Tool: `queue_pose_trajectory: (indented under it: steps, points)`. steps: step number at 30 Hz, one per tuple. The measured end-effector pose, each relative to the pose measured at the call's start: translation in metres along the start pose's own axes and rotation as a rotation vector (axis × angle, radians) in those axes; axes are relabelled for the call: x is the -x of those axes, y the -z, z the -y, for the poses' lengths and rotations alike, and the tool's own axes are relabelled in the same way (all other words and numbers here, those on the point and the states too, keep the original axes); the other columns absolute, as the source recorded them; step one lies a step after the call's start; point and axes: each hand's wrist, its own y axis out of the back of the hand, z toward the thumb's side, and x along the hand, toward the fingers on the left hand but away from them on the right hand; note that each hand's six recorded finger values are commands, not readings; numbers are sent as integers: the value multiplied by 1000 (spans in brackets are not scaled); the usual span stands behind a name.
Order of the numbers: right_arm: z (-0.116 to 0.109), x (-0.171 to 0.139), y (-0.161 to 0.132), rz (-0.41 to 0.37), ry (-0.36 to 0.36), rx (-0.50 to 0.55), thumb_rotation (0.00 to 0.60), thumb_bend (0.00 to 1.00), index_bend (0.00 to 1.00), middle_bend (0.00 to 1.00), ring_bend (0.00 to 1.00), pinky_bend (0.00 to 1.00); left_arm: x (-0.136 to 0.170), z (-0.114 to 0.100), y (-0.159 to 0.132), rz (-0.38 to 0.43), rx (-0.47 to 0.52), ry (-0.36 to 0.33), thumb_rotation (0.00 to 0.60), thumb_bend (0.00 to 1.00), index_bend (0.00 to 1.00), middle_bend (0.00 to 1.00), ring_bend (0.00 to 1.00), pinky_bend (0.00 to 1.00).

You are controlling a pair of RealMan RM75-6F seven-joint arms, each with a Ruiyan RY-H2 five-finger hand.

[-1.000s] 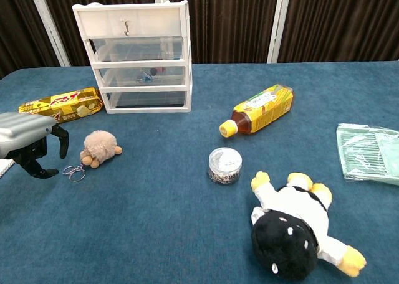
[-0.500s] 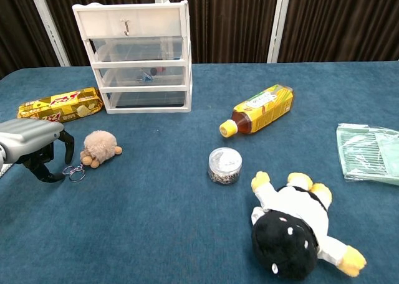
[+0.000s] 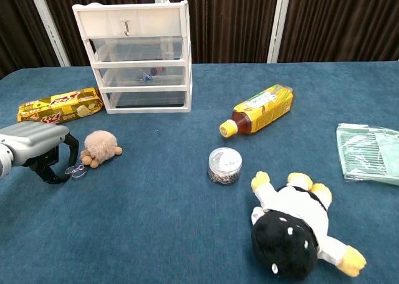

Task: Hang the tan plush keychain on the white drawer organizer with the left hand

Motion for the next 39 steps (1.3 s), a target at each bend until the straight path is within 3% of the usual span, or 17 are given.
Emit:
queue_pose_trajectory:
  steps: [10,19,27,39]
  points:
    - [0,0,0,2,2,2,600,2,0,0,0,0,0,-4,1,7,5,-15,600,344,493,1000,884,766]
    - [-1,0,1,5,3,4,600,2,0,0,0,0,4,-36,-3,56,-15,-109,600,345,510,1000,884,766]
    - [-1,-1,0,3,1,3,600,2,0,0,0,0,6,-80,-11,138,-113,-248,600,344,512,1000,884,765]
    - [0,0,1,6,-4,11,600,2,0,0,0,0,-3,-153,-30,278,-391,-527,600,347,519,1000,883,765]
